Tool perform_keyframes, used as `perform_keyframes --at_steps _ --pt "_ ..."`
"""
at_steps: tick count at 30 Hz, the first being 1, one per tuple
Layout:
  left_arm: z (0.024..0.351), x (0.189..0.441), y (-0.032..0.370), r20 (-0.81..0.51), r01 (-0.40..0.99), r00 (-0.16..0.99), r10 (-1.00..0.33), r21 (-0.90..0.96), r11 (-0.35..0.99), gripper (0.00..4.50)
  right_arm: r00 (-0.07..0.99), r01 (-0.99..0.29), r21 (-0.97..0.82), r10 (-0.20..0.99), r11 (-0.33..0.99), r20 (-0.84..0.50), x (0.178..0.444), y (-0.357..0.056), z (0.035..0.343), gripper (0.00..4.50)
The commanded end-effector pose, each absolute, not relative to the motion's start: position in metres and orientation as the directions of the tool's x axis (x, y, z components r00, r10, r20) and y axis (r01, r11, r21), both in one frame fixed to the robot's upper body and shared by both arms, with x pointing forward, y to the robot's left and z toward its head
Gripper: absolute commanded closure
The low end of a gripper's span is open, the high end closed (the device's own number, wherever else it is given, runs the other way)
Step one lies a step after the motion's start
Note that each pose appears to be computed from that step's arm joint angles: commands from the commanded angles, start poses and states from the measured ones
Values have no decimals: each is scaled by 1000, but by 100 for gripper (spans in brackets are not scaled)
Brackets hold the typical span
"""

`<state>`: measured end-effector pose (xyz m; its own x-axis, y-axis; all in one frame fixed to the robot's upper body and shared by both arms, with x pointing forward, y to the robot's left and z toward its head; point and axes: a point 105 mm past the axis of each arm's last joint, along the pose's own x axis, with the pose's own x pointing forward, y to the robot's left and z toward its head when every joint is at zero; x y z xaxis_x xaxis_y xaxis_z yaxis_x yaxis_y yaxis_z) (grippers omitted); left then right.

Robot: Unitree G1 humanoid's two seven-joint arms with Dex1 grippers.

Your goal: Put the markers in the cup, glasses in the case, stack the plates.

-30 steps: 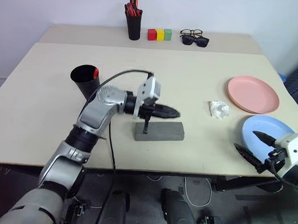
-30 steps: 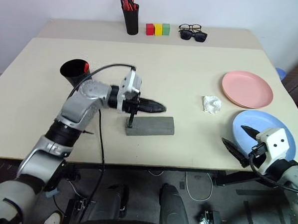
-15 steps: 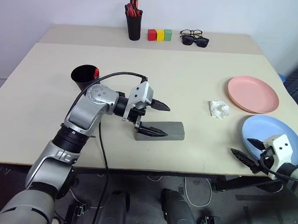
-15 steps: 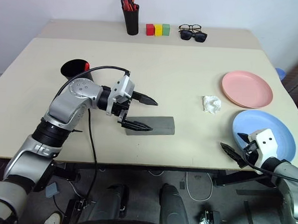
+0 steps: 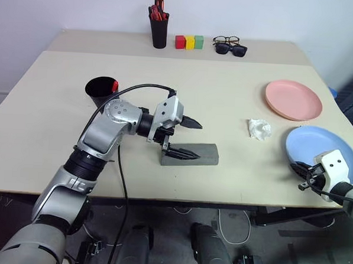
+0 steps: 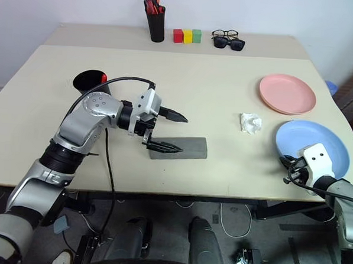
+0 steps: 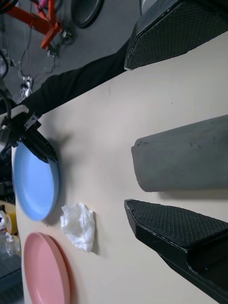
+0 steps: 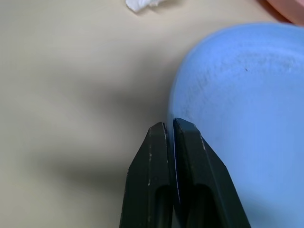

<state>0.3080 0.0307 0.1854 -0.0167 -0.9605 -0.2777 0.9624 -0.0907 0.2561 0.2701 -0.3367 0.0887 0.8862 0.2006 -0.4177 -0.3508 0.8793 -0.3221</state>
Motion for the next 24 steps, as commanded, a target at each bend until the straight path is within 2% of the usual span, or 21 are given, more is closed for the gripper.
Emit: perform_keyframes --at_steps 1,6,9,15,24 --pt "196 306 29 -256 948 -14 -967 305 -94 0 892 -324 -374 150 869 -426 266 -347 87 449" --pt "196 308 27 -245 949 -10 -970 305 -86 0 924 -304 -441 149 844 -352 268 -342 111 449" --pt "197 308 25 -232 950 -5 -973 301 -76 0 950 -277 -518 149 809 -276 281 -340 135 449" --pt "198 310 24 -214 951 17 -977 305 -50 0 967 -253 -620 197 743 -160 329 -340 178 449" --pt "203 310 36 -189 950 115 -975 307 53 0 965 -255 -639 233 726 -121 403 -329 206 449"
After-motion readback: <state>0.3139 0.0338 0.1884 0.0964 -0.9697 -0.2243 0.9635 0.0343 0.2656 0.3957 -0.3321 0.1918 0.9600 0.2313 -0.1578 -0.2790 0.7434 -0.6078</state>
